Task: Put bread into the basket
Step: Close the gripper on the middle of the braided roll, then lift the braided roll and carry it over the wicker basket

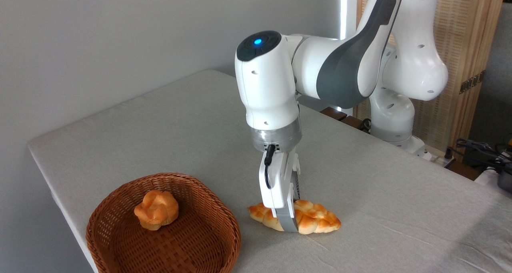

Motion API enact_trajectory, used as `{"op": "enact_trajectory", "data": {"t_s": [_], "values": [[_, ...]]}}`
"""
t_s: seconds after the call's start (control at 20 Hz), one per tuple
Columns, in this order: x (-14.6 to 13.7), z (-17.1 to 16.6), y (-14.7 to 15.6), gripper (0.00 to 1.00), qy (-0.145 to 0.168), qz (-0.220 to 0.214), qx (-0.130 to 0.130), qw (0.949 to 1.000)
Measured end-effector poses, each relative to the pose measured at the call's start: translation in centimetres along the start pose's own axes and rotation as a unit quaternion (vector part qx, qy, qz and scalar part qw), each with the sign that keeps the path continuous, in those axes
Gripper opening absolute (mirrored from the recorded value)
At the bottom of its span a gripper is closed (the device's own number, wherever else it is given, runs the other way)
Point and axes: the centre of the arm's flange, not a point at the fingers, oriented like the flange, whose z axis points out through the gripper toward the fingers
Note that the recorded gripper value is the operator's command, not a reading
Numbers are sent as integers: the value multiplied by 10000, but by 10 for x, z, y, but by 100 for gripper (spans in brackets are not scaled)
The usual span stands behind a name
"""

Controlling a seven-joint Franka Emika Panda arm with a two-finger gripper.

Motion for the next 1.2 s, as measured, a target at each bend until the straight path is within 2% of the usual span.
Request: {"op": "enact_trajectory", "data": {"t_s": [0.1,0.2,0.3,0.45,0.55,0.7,0.8,0.85,0.95,1.0,1.1,1.2], "values": [[-1,-20,0,56,81,-60,212,9997],[1,-46,2,61,309,-179,500,9981],[5,-71,2,61,562,-286,788,9949],[17,-97,-7,61,982,-518,1109,9876],[31,-109,-21,61,1150,-791,1247,9823],[56,-119,-54,61,1194,-1228,1343,9760],[66,-119,-79,63,1204,-1542,1477,9695],[68,-117,-90,69,1253,-1717,1586,9642],[72,-115,-107,94,1378,-1925,1921,9524],[74,-113,-114,100,1418,-2000,2077,9470],[74,-108,-121,100,1440,-2088,2226,9413],[73,-105,-123,100,1459,-2132,2256,9393]]}}
